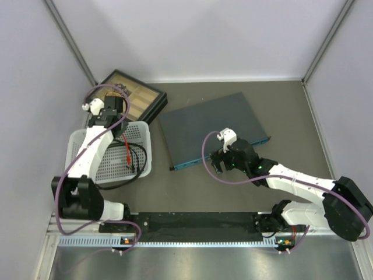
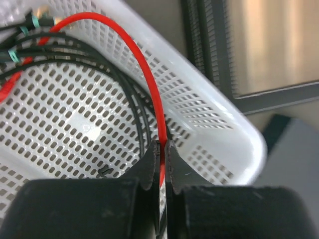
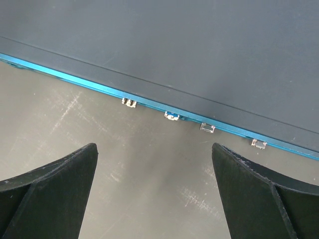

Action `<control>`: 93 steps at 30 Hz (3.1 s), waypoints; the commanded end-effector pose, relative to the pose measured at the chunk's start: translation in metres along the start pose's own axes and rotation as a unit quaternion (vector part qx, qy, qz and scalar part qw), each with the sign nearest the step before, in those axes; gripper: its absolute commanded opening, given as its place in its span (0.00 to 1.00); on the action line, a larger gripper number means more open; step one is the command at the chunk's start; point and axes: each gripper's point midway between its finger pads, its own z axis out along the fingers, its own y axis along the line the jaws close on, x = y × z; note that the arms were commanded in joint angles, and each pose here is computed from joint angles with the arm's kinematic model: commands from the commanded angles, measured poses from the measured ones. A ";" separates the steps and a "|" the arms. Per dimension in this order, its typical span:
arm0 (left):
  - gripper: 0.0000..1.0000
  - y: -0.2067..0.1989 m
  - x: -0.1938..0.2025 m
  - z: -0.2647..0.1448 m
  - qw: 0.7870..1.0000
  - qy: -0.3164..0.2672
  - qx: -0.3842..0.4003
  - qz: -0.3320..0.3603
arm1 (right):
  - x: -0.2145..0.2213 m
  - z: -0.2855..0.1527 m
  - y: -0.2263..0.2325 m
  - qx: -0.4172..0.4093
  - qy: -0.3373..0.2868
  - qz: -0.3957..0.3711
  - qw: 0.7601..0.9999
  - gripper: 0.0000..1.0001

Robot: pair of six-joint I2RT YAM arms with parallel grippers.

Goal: Insert the plug into the switch port
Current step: Pick up the connector from the bin, then adjust the connector.

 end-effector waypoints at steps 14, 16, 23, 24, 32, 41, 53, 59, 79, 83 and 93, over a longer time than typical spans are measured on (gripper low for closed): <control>0.00 -0.015 -0.112 -0.149 0.969 -0.180 0.170 0.001 | -0.034 -0.014 -0.001 -0.002 -0.056 0.005 0.998 0.95; 0.00 -0.017 -0.116 -0.165 0.963 -0.187 0.195 0.003 | -0.035 -0.015 -0.001 -0.001 -0.057 0.005 0.998 0.95; 0.00 -0.032 -0.125 -0.213 0.929 -0.220 0.293 0.045 | -0.039 -0.020 -0.001 -0.002 -0.066 0.010 0.998 0.95; 0.00 -0.038 -0.125 -0.218 0.922 -0.222 0.313 0.051 | -0.040 -0.022 -0.001 -0.003 -0.069 0.011 0.998 0.95; 0.00 -0.096 -0.056 -0.244 0.844 -0.163 0.479 0.180 | -0.061 -0.040 0.003 -0.011 -0.101 0.040 0.994 0.95; 0.00 -0.146 0.075 -0.285 0.715 -0.136 0.574 0.374 | -0.097 -0.076 -0.016 0.004 -0.126 0.101 0.987 0.95; 0.00 -0.161 0.218 -0.280 0.582 -0.157 0.570 0.558 | -0.154 -0.130 -0.066 0.000 -0.202 0.200 0.959 0.95; 0.00 -0.159 0.258 -0.283 0.539 -0.170 0.557 0.609 | -0.155 -0.113 -0.059 -0.026 -0.168 0.209 0.963 0.94; 0.00 -0.152 0.304 -0.283 0.490 -0.191 0.540 0.658 | -0.112 -0.038 -0.064 -0.038 -0.066 0.246 0.966 0.65; 0.00 -0.150 0.310 -0.279 0.487 -0.189 0.538 0.662 | -0.114 -0.038 -0.061 -0.047 -0.076 0.249 0.964 0.25; 0.45 -0.155 0.255 -0.271 0.621 -0.221 0.510 0.553 | -0.110 -0.058 -0.045 -0.081 -0.117 0.248 0.958 0.00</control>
